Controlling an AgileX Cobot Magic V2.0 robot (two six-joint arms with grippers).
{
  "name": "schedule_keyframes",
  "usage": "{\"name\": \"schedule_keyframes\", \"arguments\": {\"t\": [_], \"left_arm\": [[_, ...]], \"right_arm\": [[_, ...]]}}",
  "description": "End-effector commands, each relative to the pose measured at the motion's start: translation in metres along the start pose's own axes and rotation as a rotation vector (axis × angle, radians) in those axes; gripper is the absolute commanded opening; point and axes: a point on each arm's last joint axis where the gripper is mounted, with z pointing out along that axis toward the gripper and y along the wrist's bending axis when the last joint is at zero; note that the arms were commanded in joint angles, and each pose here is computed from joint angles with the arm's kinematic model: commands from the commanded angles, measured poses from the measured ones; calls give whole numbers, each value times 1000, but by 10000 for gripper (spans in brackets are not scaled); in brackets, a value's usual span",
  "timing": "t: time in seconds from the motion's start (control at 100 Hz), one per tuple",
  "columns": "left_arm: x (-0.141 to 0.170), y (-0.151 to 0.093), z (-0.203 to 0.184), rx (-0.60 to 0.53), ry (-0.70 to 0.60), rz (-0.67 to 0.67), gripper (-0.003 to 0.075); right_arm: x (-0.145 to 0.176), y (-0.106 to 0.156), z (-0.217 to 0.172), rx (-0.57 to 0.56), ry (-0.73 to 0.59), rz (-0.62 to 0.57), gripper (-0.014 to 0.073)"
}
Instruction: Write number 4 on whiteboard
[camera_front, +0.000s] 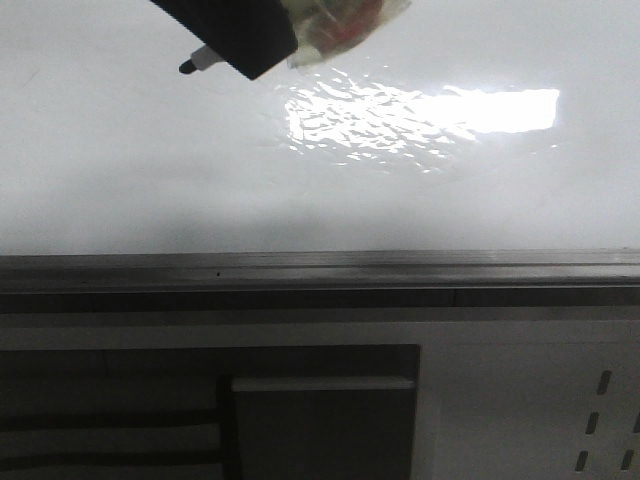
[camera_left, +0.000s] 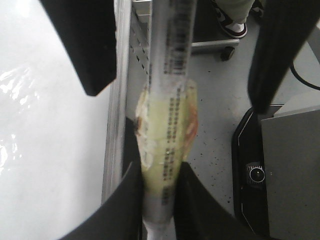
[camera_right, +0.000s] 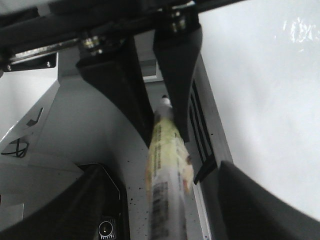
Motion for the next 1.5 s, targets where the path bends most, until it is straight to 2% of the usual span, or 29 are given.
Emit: {"name": "schedule_keyframes", "arguments": {"t": [0.0,0.09,0.3,0.6,0.68,0.8,0.9,0.98,1.13,1.18,1.25,1.37,1.49], "left_arm": [[-13,0,-15,-52,-94,8,-20],[-13,0,-15,-52,-94,8,-20],[-13,1,-15,-53,-95,8,-20],[-13,1,-15,-53,-95,8,-20],[-13,1,-15,-53,-95,8,-20],[-13,1,-15,-53,-95,8,-20],[-13,1,-15,-53,-95,8,-14],[-13,1,-15,-53,-95,8,45],[-13,3,-17,-76,-91,9,258],[-12,4,-23,-115,-94,-26,286],[-10,7,-37,-188,-109,-99,281],[1,7,-65,-266,-152,-201,281],[27,2,-86,-351,-165,-310,281]], "right_arm": [[-15,0,-10,35,-88,-19,436],[-15,0,-10,36,-86,-23,426],[-13,0,-9,35,-70,-30,267],[-11,-1,-9,43,-43,-47,247],[-11,-1,-9,43,-43,-47,184],[-11,-1,-9,42,-43,-47,44],[-11,-1,-9,39,-41,-47,-28],[-11,-1,-9,39,-41,-47,-57],[-10,-1,-9,44,-31,-55,-55],[-9,0,-12,60,-17,-62,-54],[-7,0,-19,111,10,-40,-54],[-4,2,-39,263,59,13,-54],[4,10,-64,422,110,144,-54]]}}
